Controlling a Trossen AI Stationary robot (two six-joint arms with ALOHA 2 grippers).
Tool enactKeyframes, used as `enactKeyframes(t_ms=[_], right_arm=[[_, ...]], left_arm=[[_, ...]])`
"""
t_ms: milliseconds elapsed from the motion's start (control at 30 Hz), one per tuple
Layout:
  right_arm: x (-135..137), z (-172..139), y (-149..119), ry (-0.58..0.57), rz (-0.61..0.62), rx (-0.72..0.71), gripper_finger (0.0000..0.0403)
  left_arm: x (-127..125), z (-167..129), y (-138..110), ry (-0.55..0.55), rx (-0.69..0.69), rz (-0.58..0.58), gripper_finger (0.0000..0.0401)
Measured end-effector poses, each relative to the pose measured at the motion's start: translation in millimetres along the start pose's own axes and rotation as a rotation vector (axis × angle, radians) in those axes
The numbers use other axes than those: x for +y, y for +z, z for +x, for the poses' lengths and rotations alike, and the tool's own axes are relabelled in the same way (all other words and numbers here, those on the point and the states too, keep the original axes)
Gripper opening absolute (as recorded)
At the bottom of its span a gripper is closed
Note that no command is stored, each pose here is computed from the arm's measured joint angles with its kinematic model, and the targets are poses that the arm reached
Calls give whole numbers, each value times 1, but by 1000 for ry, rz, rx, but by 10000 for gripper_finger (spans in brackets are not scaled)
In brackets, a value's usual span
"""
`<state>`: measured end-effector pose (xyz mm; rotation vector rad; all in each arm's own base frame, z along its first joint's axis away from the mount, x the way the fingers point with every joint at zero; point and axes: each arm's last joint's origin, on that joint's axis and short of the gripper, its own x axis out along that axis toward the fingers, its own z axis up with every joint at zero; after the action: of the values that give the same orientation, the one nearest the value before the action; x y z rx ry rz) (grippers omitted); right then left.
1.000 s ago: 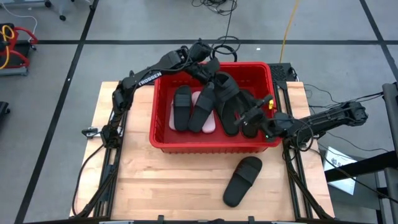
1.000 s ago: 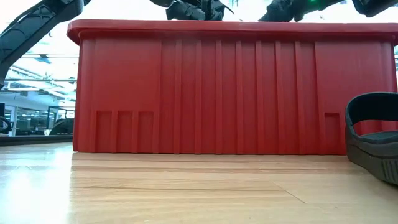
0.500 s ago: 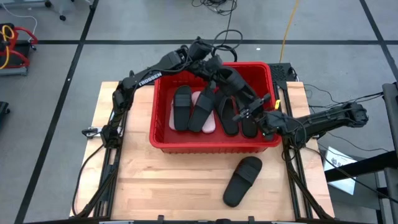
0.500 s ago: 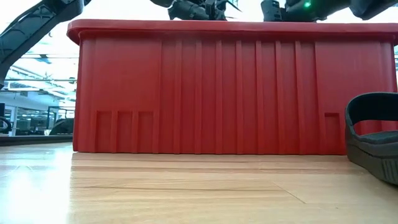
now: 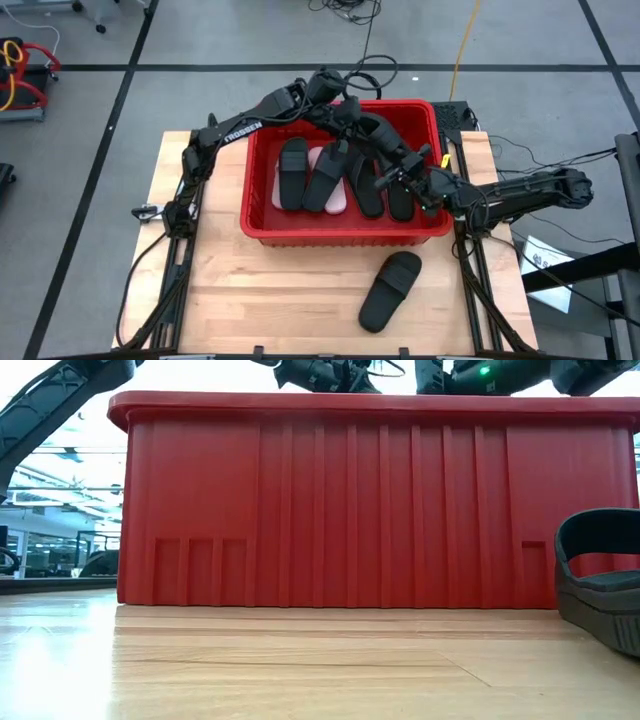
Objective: Pick and place slides into bin
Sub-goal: Put the black slipper into the red bin
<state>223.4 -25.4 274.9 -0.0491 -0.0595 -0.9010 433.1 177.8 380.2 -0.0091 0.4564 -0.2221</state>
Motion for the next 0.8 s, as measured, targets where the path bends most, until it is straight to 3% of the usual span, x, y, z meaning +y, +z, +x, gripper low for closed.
enactKeyframes(t_ms=[267,433,600,800], right_arm=[[0,0,2,4,-52,-15,11],[-2,0,7,-45,-35,-52,6],[-8,-1,14,-199,7,-54,4],[-14,-3,20,-382,202,-67,3]], left_arm=[[3,-2,0,18,-1,-4,2],[5,-4,1,43,-9,5,20],[10,-6,1,180,15,-31,50],[11,-5,-2,239,48,-71,97]])
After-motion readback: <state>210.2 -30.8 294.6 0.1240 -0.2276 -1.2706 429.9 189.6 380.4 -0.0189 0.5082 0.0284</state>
